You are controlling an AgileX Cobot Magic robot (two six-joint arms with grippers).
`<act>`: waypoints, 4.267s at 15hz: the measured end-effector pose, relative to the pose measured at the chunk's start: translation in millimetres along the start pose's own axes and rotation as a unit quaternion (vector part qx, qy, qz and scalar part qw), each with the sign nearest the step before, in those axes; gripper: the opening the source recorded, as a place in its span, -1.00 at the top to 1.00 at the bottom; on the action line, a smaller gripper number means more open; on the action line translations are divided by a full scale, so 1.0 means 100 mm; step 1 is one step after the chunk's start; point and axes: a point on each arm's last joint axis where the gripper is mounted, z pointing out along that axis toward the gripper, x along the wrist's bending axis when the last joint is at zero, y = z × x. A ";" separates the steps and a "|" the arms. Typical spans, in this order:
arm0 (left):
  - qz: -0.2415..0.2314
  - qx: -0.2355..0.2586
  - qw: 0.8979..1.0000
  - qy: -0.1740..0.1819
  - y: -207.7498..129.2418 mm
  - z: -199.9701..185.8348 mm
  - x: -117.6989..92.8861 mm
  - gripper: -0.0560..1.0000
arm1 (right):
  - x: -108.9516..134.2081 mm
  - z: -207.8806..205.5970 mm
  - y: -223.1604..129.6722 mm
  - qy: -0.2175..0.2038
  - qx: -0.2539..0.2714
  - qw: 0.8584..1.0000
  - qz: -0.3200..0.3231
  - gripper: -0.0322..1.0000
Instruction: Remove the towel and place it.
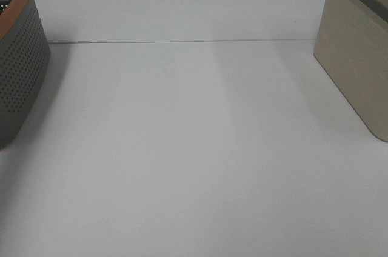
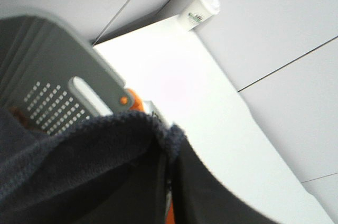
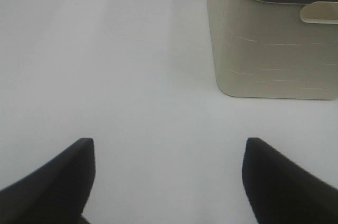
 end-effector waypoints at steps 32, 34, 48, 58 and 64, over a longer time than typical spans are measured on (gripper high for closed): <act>0.399 0.022 0.872 -0.283 -0.78 -2.18 -1.94 0.89 | 0.13 0.15 0.33 0.078 -0.037 0.996 0.013 -0.53; 0.443 0.064 0.855 -0.263 -0.90 -2.11 -1.88 0.89 | 0.18 0.33 0.48 0.101 -0.043 0.994 -0.024 -0.53; 0.472 0.196 0.827 -0.232 -2.12 -1.72 -1.84 0.89 | 0.94 2.07 0.66 0.286 0.026 0.953 -0.096 -0.49; 0.455 0.193 0.836 -0.239 -2.24 -1.65 -1.86 0.89 | 2.31 3.20 0.58 0.112 0.145 0.980 0.080 -0.49; 0.439 0.162 0.856 -0.219 -2.18 -1.61 -1.87 0.89 | 3.03 3.44 0.55 0.068 0.061 0.996 0.017 -0.49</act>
